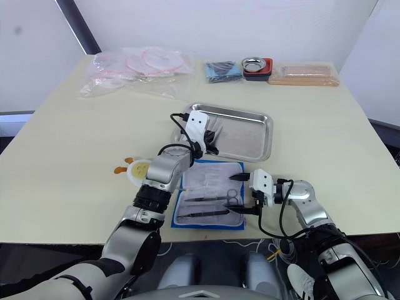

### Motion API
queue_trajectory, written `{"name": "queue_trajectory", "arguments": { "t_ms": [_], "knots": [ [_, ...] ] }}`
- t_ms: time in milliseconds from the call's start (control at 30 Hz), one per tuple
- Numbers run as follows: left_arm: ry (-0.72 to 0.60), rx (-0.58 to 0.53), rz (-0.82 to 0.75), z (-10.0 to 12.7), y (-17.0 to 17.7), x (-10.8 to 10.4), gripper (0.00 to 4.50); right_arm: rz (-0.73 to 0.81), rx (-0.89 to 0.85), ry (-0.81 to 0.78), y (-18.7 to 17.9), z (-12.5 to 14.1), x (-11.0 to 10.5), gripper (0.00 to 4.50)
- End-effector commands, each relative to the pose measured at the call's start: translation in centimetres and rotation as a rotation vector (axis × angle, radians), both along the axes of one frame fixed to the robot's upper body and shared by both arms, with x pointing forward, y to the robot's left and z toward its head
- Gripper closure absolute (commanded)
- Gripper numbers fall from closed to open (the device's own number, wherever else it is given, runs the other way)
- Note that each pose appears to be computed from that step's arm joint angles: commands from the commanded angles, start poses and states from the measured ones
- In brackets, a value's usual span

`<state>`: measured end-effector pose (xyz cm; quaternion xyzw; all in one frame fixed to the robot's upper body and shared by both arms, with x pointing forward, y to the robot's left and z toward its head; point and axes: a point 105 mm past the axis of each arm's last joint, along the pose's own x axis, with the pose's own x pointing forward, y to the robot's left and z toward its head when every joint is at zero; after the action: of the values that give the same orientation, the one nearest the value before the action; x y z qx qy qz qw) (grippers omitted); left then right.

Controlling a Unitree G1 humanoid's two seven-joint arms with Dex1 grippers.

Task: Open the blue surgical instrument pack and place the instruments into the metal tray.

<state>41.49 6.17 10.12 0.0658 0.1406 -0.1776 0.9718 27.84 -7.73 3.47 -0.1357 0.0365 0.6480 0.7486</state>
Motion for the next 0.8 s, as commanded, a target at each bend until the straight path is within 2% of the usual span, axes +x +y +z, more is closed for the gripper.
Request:
{"name": "queue_trajectory", "arguments": {
  "t_ms": [33,467,500,533,567,733,800],
  "knots": [
    [-0.054,-0.010,0.021,1.5,-0.2,0.7,4.47,-0.036,-0.259,0.266,-2.6,-8.3,-3.7,0.00],
    [0.004,-0.020,0.058,0.1,0.4,1.2,4.47,-0.045,-0.257,0.263,-2.7,-8.2,-3.6,0.00],
    [0.008,-0.024,0.058,0.1,0.4,1.2,3.63,-0.046,-0.256,0.264,-2.7,-8.2,-3.6,0.00],
    [0.009,-0.026,0.060,0.1,0.4,1.2,3.53,-0.046,-0.255,0.264,-2.6,-8.3,-3.6,0.00],
    [0.006,-0.024,0.058,0.1,0.4,1.3,3.23,-0.046,-0.255,0.265,-2.6,-8.3,-3.6,0.00],
    [0.002,-0.018,0.062,0.1,0.6,1.2,1.15,-0.046,-0.252,0.265,-2.5,-8.3,-3.7,0.00],
    [0.000,-0.019,0.061,0.2,0.6,1.2,1.15,-0.046,-0.251,0.265,-2.5,-8.3,-3.7,0.00]
  ]
}}
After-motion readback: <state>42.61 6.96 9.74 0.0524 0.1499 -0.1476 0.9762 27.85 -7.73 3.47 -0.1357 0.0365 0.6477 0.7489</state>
